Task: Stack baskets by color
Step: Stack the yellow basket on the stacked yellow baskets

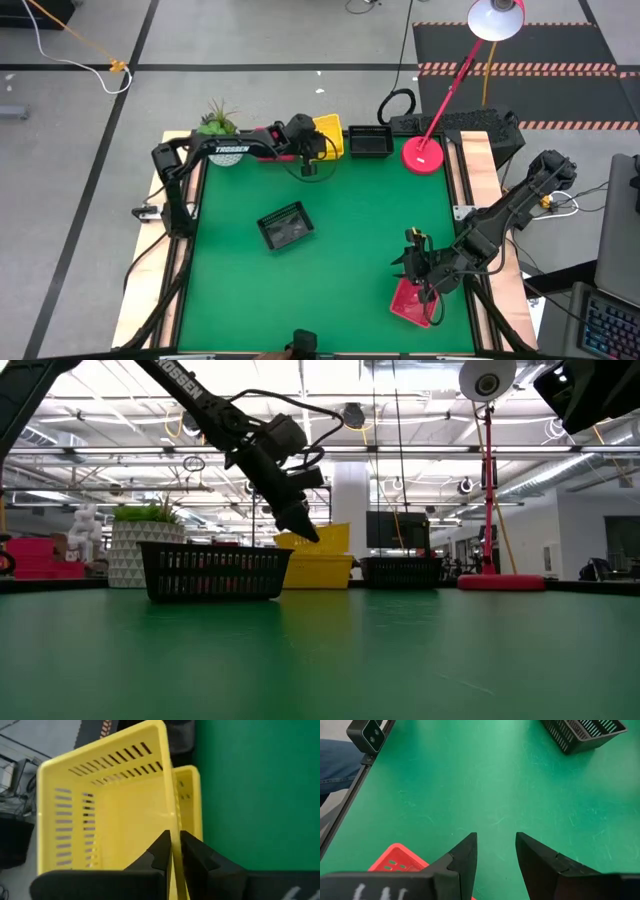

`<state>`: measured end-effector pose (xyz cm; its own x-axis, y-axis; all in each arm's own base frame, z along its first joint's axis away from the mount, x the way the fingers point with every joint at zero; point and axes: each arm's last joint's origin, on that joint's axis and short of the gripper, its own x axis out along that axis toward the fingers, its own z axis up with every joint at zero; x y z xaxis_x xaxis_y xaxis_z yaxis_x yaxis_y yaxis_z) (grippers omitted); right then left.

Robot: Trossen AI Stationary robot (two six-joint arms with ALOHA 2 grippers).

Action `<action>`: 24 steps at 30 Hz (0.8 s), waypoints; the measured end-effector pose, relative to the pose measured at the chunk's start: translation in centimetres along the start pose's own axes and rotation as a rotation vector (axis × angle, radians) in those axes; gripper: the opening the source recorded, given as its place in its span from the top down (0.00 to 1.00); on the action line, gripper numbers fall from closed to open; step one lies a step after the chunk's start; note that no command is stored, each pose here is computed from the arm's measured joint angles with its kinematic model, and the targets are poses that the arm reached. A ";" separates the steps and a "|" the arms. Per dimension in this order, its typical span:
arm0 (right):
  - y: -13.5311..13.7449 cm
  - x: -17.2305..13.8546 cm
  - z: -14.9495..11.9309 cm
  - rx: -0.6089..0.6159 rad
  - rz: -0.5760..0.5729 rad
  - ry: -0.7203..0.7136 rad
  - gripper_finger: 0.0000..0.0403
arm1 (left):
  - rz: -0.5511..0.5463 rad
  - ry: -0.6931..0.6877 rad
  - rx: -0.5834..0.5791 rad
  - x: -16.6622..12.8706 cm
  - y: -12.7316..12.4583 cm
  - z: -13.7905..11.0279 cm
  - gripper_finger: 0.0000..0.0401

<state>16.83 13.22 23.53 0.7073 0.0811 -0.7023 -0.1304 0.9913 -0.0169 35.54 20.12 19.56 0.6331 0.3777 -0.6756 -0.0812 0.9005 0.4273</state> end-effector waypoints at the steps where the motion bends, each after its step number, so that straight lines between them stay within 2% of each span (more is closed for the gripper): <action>1: 0.0 0.0 0.0 0.000 0.000 0.000 0.68 | -0.005 0.006 0.001 0.1 -0.1 -0.1 0.91; 6: 0.0 0.0 0.0 0.000 0.000 0.000 0.68 | 0.002 0.010 0.009 0.5 -0.3 -0.2 0.87; 17: 0.0 0.0 0.0 0.000 0.000 0.000 0.68 | 0.049 -0.021 -0.002 0.4 -0.2 0.4 0.66; 24: 0.0 0.0 0.0 -0.002 -0.001 0.003 0.68 | 0.038 -0.017 -0.015 -1.2 -0.2 2.3 0.63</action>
<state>16.81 13.20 23.51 0.7056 0.0796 -0.7042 -0.1308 0.9912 -0.0189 36.62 18.97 21.64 0.6422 0.4081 -0.6489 -0.1171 0.8888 0.4431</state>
